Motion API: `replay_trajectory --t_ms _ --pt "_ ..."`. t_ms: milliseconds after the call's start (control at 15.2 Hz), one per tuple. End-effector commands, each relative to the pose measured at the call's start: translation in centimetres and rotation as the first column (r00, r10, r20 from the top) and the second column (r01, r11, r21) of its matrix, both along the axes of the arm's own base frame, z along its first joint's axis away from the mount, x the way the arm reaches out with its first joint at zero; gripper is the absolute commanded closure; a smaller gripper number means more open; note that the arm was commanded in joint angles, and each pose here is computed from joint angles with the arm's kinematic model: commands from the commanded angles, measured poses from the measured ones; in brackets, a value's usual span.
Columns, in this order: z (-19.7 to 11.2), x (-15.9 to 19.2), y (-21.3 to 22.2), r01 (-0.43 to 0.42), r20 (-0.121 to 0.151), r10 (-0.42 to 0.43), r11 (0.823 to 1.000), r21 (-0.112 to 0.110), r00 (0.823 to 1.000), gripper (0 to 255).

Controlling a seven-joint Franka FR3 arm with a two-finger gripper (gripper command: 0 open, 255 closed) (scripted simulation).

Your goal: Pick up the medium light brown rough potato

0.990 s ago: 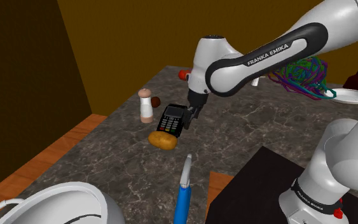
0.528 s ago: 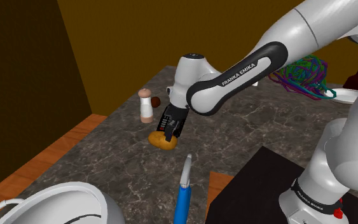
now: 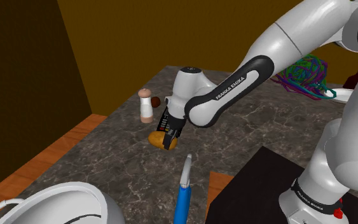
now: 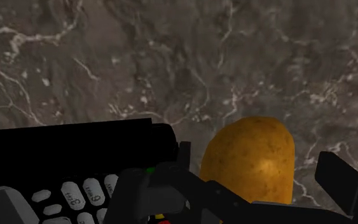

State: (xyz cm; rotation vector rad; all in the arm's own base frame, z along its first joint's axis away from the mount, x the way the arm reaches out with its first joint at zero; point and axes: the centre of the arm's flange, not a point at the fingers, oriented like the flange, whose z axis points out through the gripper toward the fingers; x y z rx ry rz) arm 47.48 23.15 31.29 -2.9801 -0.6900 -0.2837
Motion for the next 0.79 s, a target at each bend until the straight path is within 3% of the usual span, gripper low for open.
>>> replay_trajectory --t_ms 0,66,726 --pt "-0.38 -0.01 -0.04 0.000 0.001 0.000 1.000 0.000 1.000 0" --pt "-0.33 0.03 0.01 0.000 0.000 0.000 1.000 0.000 1.000 255" --pt "0.15 -0.01 -0.04 0.000 0.001 0.000 1.000 0.000 1.000 255"
